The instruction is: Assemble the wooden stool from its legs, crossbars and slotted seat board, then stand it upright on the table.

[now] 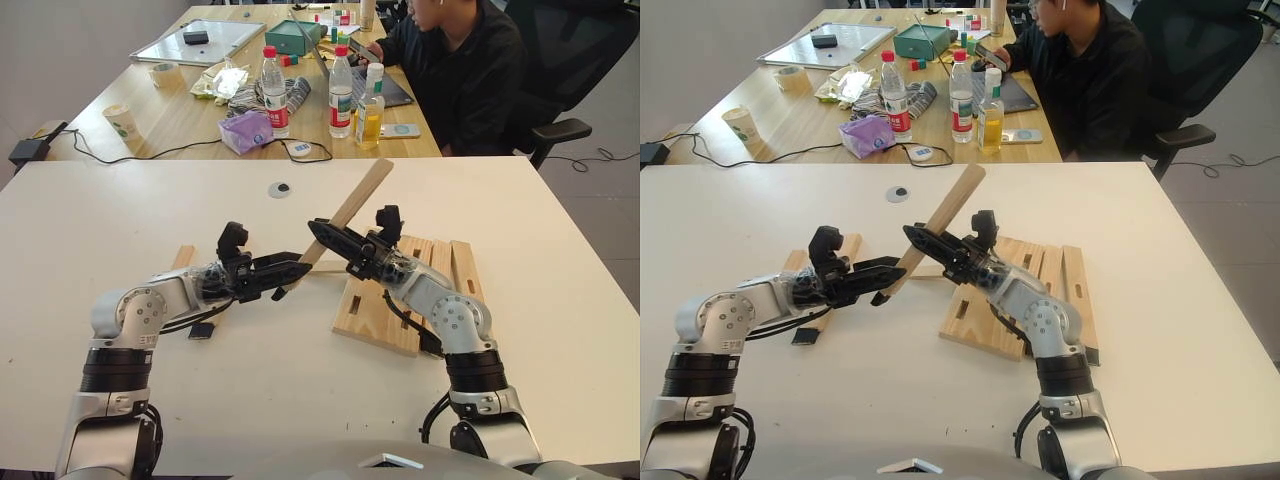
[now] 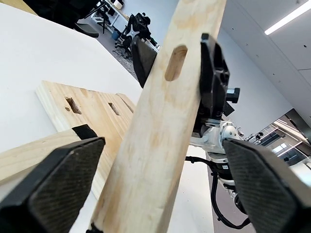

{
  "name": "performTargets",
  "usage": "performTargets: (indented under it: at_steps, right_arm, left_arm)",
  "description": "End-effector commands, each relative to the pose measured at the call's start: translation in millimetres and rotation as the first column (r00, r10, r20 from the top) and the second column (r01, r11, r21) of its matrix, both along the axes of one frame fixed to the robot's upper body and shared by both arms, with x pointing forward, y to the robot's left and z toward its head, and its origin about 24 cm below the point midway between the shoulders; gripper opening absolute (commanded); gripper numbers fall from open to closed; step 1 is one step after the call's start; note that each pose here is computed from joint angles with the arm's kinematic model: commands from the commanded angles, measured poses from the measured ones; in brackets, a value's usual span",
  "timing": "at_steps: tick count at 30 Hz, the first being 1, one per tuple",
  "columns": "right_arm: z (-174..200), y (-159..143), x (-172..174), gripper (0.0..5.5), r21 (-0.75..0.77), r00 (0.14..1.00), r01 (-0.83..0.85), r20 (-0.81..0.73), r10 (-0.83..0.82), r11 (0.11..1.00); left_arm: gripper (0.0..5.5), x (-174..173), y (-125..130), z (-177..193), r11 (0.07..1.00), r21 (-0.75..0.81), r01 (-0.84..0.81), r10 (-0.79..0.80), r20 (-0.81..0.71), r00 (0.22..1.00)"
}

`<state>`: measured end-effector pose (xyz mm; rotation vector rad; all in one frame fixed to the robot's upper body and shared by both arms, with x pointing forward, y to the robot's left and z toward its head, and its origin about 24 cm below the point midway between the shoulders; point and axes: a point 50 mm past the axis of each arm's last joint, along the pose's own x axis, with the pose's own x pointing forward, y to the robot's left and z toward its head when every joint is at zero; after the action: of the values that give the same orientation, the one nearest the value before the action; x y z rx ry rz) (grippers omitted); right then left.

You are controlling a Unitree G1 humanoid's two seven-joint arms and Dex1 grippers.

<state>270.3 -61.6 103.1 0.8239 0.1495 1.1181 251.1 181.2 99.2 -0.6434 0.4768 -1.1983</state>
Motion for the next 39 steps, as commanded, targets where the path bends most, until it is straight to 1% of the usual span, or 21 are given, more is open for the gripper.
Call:
performTargets:
  at_steps: [1,4,9,10,13,16,23,24,25,28,29,30,31,32,33,34,36,37,39]
  right_arm:
    - [8,3,0,2.03,0.027,1.000,-0.018,0.017,0.017,0.999]
    - [9,3,0,2.03,0.028,1.000,-0.018,0.019,0.018,0.999]
    - [9,2,-1,2.03,0.023,1.000,-0.016,0.019,0.016,1.000]
    - [9,2,0,2.03,0.021,1.000,-0.016,0.019,0.015,1.000]
    - [8,2,0,2.03,0.018,1.000,-0.014,0.019,0.014,1.000]
    - [8,2,0,2.03,0.018,1.000,-0.013,0.019,0.013,1.000]
    - [7,1,1,2.03,0.000,1.000,0.003,0.020,-0.003,1.000]
    - [6,0,3,2.41,-0.008,1.000,0.015,0.004,-0.015,1.000]
    - [5,-1,4,2.52,-0.012,1.000,0.021,-0.005,-0.021,1.000]
    - [3,-8,7,3.10,-0.029,0.998,0.053,-0.015,-0.053,0.998]
    - [0,-14,7,3.41,-0.045,0.997,0.074,-0.019,-0.074,0.996]
    - [-3,-21,8,3.49,-0.067,0.995,0.098,-0.025,-0.100,0.993]
    - [-8,-31,8,3.75,-0.096,0.991,0.126,-0.032,-0.129,0.987]
    - [-13,-42,7,3.88,-0.128,0.987,0.153,-0.037,-0.159,0.980]
    - [-17,-52,5,4.07,-0.163,0.981,0.181,-0.036,-0.189,0.970]
    - [-20,-62,4,4.23,-0.214,0.976,0.209,-0.019,-0.218,0.954]
    - [-23,-75,3,4.60,-0.308,0.966,0.254,0.041,-0.254,0.917]
    - [-20,-80,4,4.70,-0.352,0.961,0.278,0.096,-0.261,0.894]
    - [-6,-80,7,4.70,-0.475,0.936,0.323,0.287,-0.203,0.819]
  left_arm:
    - [4.73,-6,-3,-5,0.999,0.026,0.025,-0.025,-0.020,0.999]
    - [4.73,-8,-3,-6,0.999,0.014,0.031,-0.031,-0.037,0.999]
    - [3.92,-4,-1,-4,1.000,-0.005,0.005,-0.006,-0.049,0.999]
    - [3.83,-4,0,-3,1.000,-0.008,0.001,-0.001,-0.050,0.999]
    - [3.27,-3,1,-2,1.000,-0.014,-0.004,0.003,-0.053,0.999]
    - [2.88,-3,1,-1,1.000,-0.016,0.001,-0.002,-0.055,0.998]
    - [2.82,-2,-2,3,1.000,-0.030,0.004,-0.006,-0.043,0.999]
    - [2.82,-1,-2,4,1.000,-0.029,-0.003,0.002,-0.037,0.999]
    - [2.80,0,-2,4,1.000,-0.027,-0.014,0.014,-0.033,0.999]
    - [2.35,7,2,4,0.996,-0.017,-0.085,0.085,-0.018,0.996]
    - [2.20,10,5,4,0.993,-0.006,-0.116,0.116,-0.008,0.993]
    - [2.19,12,9,4,0.990,0.003,-0.144,0.144,-0.002,0.990]
    - [2.19,14,14,3,0.982,0.026,-0.187,0.187,0.016,0.982]
    - [2.19,16,19,2,0.970,0.054,-0.236,0.234,0.038,0.971]
    - [2.19,19,23,1,0.957,0.096,-0.273,0.267,0.067,0.961]
    - [2.19,20,26,-1,0.937,0.172,-0.303,0.286,0.119,0.951]
    - [2.18,21,30,-5,0.892,0.300,-0.338,0.286,0.204,0.936]
    - [2.18,20,33,-8,0.857,0.381,-0.347,0.266,0.250,0.931]
    - [2.18,14,32,-17,0.772,0.532,-0.348,0.197,0.320,0.927]
